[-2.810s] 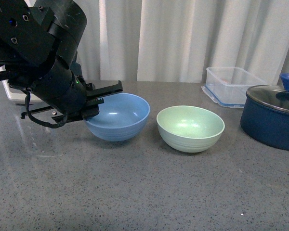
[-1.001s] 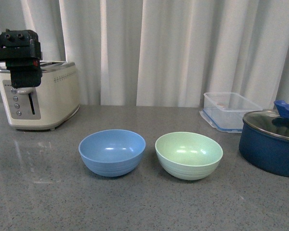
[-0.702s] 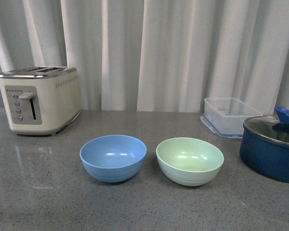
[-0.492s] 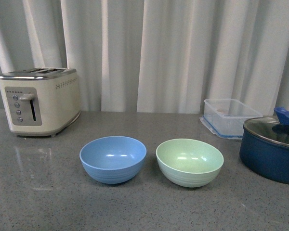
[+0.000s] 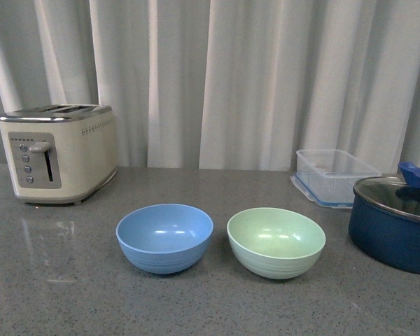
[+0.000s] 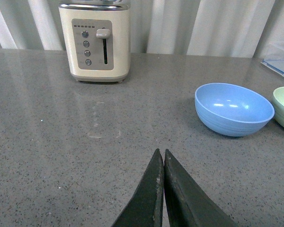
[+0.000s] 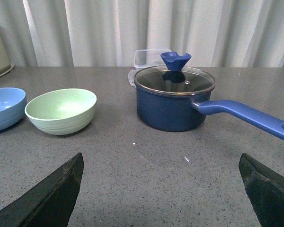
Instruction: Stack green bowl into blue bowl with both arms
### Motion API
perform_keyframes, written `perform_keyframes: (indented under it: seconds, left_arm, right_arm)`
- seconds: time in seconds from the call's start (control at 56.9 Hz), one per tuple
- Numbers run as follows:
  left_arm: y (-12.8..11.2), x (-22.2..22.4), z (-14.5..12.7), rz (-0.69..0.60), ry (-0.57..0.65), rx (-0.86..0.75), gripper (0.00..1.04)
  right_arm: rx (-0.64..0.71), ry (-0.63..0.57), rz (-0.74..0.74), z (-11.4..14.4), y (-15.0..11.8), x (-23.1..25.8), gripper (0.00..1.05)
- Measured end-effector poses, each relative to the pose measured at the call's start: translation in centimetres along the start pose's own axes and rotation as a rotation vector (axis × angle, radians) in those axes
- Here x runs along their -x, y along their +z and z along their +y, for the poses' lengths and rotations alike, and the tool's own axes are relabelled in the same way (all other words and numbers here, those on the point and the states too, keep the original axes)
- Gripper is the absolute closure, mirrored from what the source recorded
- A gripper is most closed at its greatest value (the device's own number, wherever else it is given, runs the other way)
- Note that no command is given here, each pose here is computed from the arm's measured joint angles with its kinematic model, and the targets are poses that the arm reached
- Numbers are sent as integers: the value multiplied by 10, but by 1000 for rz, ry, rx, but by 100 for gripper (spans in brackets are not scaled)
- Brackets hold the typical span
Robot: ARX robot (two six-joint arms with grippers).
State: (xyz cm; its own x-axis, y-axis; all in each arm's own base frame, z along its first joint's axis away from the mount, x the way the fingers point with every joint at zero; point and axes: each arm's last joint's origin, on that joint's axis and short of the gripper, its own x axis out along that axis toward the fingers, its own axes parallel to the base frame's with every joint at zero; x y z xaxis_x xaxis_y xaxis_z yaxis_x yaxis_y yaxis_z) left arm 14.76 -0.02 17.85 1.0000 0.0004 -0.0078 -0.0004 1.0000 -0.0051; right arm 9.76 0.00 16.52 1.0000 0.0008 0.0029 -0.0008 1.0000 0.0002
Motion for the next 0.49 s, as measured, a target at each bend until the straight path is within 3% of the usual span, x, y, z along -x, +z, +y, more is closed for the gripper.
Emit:
perform_keyframes:
  seconds: [0.492]
  left_arm:
    - [-5,22,0,-31,-1,-1,101]
  right_arm:
    - [0,0,0,0,0,0,10]
